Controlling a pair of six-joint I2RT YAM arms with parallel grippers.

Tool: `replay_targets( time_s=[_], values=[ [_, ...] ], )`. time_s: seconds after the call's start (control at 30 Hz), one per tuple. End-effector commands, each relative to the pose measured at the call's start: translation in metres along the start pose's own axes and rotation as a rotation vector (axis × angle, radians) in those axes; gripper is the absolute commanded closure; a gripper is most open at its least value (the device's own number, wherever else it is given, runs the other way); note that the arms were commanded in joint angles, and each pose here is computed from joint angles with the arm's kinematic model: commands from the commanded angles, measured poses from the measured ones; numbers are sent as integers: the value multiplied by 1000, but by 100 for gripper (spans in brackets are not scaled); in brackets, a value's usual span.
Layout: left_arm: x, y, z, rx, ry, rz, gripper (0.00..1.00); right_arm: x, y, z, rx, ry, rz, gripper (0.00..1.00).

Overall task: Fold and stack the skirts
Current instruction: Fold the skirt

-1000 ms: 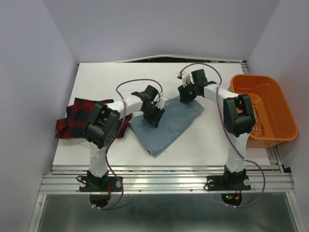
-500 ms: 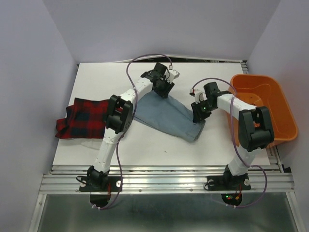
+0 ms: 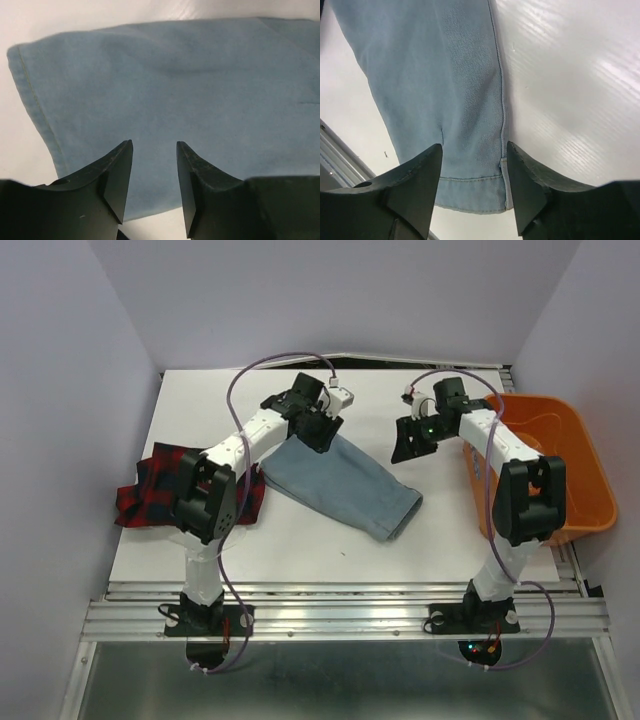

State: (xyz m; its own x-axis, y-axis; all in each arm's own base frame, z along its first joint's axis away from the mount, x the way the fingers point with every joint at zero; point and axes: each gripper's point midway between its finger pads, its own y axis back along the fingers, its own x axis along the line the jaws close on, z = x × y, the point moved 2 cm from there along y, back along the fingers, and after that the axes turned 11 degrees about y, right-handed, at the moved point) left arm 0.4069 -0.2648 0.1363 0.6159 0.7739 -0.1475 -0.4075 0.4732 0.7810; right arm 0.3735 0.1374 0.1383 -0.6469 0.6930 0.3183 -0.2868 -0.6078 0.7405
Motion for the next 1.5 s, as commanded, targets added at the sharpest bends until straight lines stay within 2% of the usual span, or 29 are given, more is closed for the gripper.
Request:
replay_targets(
  time_s=[0.0, 0.1, 0.23, 0.43, 0.47, 0.53, 0.6, 0.67, 0.77, 0.83, 0.9, 0.97, 1.03, 1.07, 1.1, 1.13, 1.17, 1.23, 1.27, 1.47],
  values=[
    [-4, -2, -39, 73, 48, -14, 49, 3, -27, -30, 90, -88, 88, 39],
    [-3, -18, -60, 124, 76, -21, 50, 3, -36, -56, 153, -118, 101, 39],
    [0, -41, -66, 163, 67, -29, 51, 6, -38, -83, 216, -142, 99, 41],
    [8, -81, -37, 149, 7, -44, 55, 27, -33, -117, 270, -221, 136, 45],
    [6, -83, -19, 113, -11, -45, 55, 31, -32, -119, 270, -237, 149, 45],
    [6, -96, -14, 106, -30, -45, 55, 43, -30, -125, 272, -286, 191, 46],
    [4, -98, 6, 50, -52, -34, 53, 56, -28, -125, 266, -358, 247, 47],
    [2, -94, 24, -7, -65, -34, 50, 66, -27, -120, 242, -404, 295, 47],
    [-1, -68, 50, -98, -81, -12, 46, 85, -26, -114, 225, -518, 384, 43],
    [-4, -35, 68, -179, -95, 9, 44, 93, -28, -111, 207, -532, 421, 41],
    [-12, 5, 73, -245, -120, 14, 42, 93, -28, -111, 202, -524, 420, 33],
    [-22, 30, 64, -270, -146, 8, 41, 93, -25, -110, 206, -518, 414, 30],
    [-37, 58, 39, -269, -196, 10, 40, 89, -21, -109, 203, -484, 355, 29],
    [-59, 71, 16, -257, -235, -10, 40, 82, -18, -105, 190, -472, 313, 29],
    [-66, 76, 3, -251, -262, 14, 23, 66, -16, -106, 187, -455, 224, 29],
    [-76, 79, -8, -248, -290, 33, 22, 59, -12, -101, 169, -438, 192, 29],
    [-104, 83, -33, -227, -348, 9, 22, 53, -9, -93, 157, -406, 152, 30],
    [-121, 87, -54, -219, -391, 39, 22, 44, 0, -79, 113, -364, 113, 30],
    [-142, 87, -72, -213, -436, 35, 7, 39, 4, -65, 84, -336, 92, 30],
    [-203, 70, -118, -162, -521, 16, 6, 28, 10, -9, -41, -253, 99, 33]
  ],
)
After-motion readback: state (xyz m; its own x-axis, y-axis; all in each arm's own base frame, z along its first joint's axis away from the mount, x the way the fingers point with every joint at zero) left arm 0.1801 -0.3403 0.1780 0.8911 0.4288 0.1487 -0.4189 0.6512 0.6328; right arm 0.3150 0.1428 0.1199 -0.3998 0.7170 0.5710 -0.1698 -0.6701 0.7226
